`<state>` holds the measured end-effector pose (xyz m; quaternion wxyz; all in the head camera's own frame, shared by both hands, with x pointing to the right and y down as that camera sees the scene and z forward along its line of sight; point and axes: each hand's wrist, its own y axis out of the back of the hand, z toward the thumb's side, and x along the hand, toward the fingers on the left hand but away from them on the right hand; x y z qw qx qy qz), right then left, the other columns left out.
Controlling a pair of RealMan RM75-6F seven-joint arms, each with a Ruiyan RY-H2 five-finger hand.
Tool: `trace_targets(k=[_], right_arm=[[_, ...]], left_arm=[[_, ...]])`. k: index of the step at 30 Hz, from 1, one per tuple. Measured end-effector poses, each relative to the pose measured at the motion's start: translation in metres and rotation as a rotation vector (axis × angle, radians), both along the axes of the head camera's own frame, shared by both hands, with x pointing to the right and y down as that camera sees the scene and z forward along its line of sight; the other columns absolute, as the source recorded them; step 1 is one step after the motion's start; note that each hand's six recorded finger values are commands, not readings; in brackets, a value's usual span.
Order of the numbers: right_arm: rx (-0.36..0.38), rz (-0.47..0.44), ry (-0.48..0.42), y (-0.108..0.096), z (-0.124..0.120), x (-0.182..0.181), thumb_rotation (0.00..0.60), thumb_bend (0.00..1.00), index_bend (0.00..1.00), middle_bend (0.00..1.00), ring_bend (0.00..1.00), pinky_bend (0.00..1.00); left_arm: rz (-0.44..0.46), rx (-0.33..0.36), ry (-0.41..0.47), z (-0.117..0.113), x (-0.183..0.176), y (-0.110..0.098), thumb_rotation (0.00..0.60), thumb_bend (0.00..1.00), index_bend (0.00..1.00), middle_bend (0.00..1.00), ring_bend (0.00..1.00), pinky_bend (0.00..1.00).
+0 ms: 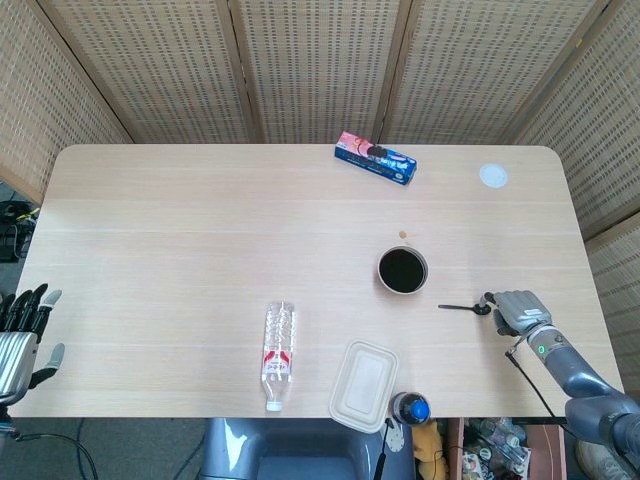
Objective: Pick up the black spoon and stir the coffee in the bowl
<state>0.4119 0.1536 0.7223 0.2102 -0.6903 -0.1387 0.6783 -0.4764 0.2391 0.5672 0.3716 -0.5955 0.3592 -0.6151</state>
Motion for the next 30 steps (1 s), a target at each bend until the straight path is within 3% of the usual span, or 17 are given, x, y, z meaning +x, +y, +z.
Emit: trace_targets(k=[4, 7, 12, 15, 22, 30], right_arm=[[0.016, -0.016, -0.018, -0.001, 0.0, -0.01, 0.6, 1.0, 0.31, 0.95, 1.0, 1.0], [0.045, -0.028, -0.025, -0.004, -0.003, -0.014, 0.6, 0.91, 0.34, 0.88, 0.99, 1.0], [0.122, -0.041, -0.038, -0.01, -0.011, -0.022, 0.6, 0.53, 0.43, 0.71, 0.81, 1.0], [0.182, -0.037, -0.048, -0.013, -0.019, -0.028, 0.6, 0.39, 0.45, 0.7, 0.77, 1.0], [0.353, -0.003, -0.025, -0.014, -0.035, -0.039, 0.6, 0.35, 0.51, 0.83, 0.86, 1.0], [0.358, 0.052, -0.039, -0.006, -0.026, -0.05, 0.6, 0.35, 0.53, 0.92, 0.96, 1.0]], left_arm=[[-0.004, -0.001, -0.001, 0.0, -0.002, 0.001, 0.6, 0.45, 0.0, 0.0, 0.0, 0.0], [-0.008, 0.0, -0.002, -0.001, -0.003, 0.002, 0.6, 0.45, 0.0, 0.0, 0.0, 0.0], [-0.012, 0.0, -0.001, -0.001, -0.005, 0.002, 0.6, 0.45, 0.0, 0.0, 0.0, 0.0], [-0.011, -0.001, 0.002, 0.0, -0.005, 0.002, 0.6, 0.45, 0.0, 0.0, 0.0, 0.0], [-0.007, 0.001, 0.007, 0.001, -0.005, 0.0, 0.6, 0.45, 0.0, 0.0, 0.0, 0.0], [-0.007, -0.001, 0.007, 0.002, -0.006, 0.0, 0.6, 0.45, 0.0, 0.0, 0.0, 0.0]])
